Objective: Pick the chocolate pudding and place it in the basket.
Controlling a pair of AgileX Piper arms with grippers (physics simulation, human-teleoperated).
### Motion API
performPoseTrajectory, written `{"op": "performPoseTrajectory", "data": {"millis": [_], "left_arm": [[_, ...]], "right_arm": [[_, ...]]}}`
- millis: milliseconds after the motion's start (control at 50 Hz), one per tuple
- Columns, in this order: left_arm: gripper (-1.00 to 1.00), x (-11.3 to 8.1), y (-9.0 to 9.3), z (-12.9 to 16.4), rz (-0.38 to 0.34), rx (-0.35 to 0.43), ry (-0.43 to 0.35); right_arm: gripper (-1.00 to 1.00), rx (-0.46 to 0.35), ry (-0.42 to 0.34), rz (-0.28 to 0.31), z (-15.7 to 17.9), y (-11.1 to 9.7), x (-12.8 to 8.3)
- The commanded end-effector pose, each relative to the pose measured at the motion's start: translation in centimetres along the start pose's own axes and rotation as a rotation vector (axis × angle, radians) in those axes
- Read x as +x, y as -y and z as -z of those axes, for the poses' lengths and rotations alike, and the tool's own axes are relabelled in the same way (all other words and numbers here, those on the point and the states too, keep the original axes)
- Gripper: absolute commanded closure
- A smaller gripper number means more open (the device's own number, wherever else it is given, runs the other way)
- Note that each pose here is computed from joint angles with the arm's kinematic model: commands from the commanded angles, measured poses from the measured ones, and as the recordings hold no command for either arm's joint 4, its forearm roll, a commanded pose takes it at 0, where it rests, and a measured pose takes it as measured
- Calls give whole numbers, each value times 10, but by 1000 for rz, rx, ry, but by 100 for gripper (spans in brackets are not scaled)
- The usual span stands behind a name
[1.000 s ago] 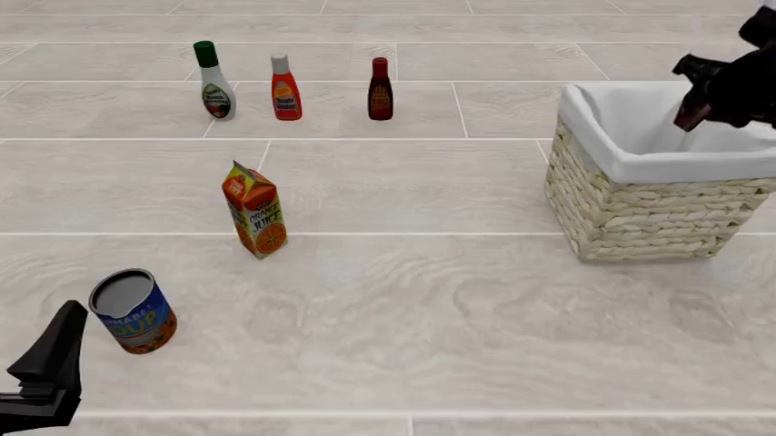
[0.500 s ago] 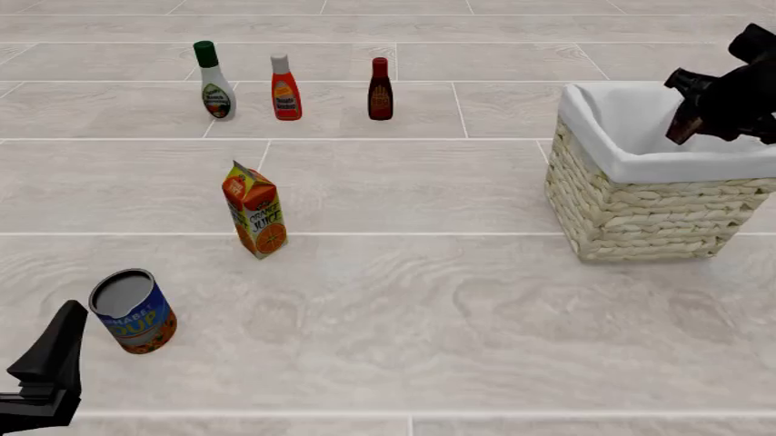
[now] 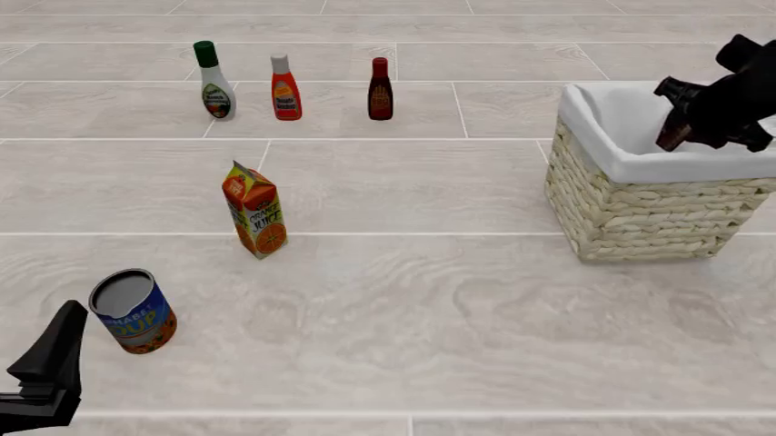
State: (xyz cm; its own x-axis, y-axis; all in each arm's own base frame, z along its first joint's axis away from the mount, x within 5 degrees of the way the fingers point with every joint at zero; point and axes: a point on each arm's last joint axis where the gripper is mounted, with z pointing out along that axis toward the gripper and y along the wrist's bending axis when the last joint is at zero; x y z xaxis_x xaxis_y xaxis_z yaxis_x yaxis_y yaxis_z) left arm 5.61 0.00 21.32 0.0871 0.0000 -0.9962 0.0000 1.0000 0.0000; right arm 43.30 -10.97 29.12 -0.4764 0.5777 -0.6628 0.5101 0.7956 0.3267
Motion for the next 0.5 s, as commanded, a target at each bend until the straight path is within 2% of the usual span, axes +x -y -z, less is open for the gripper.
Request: {"op": "performPoseTrajectory", "data": {"millis": [20,320,340,500], "left_arm": [[-100,0,0,0,0,0,0],[-100,0,0,0,0,0,0],[-100,0,0,0,0,0,0],[-100,0,0,0,0,0,0]], "right_arm": [[100,-8,-9,-16,-2,-5,4],[100,-17,-4,-23,0,-8,4],[-100,-17,-3,-23,1,-9,4],[-100,-19,-5,-25,0,-10,5]]}}
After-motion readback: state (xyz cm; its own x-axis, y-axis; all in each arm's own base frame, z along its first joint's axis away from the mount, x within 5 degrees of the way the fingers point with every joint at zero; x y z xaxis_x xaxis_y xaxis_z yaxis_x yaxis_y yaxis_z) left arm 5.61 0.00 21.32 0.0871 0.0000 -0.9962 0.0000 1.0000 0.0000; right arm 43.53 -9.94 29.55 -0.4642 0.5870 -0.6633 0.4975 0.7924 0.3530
